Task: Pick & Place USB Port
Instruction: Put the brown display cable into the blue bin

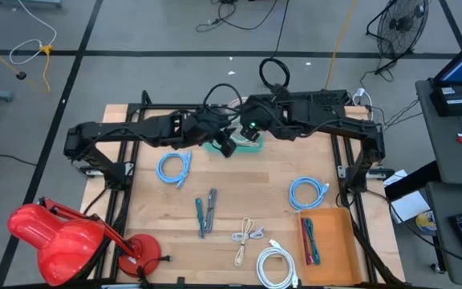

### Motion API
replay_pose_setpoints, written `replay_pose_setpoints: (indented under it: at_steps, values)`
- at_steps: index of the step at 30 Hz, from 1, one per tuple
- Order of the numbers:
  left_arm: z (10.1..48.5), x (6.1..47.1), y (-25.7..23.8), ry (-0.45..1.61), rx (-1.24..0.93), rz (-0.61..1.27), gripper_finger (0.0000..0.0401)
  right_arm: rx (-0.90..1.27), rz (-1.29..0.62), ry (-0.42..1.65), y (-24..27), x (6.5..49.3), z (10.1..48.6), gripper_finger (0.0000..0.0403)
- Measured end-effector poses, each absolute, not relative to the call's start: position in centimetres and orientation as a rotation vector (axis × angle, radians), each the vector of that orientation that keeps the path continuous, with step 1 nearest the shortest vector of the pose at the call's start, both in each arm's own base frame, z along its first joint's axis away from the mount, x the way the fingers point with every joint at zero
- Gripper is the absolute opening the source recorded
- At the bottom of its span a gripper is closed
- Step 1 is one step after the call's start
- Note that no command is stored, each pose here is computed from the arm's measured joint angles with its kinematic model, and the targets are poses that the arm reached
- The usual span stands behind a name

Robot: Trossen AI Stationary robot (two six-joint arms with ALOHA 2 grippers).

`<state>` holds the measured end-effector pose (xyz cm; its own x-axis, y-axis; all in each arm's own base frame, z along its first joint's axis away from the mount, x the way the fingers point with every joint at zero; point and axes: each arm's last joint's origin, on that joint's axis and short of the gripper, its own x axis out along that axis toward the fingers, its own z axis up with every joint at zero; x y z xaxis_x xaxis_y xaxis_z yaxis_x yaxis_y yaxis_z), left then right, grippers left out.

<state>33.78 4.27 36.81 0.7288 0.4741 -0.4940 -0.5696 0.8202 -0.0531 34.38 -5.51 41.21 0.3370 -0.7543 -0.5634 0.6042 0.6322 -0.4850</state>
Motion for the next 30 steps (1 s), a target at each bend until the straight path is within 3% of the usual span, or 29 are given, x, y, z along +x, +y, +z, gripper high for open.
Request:
replay_pose_setpoints:
  at_steps: [9, 17, 30]
  values:
    - [40.4, 30.3, 1.7, 0.411, -0.261, 0.379, 0.0122, -0.138, -0.899, 0.745, -4.4, 30.5, 44.5, 0.0006]
    - [42.7, 30.2, 3.1, 0.247, -0.369, 0.123, 0.0122, -0.043, -0.757, 0.553, -2.4, 28.6, 47.6, 0.0006]
    - [43.2, 30.7, 3.6, 0.163, -0.369, 0.132, 0.0122, -0.080, -0.764, 0.570, -1.3, 29.2, 46.9, 0.0006]
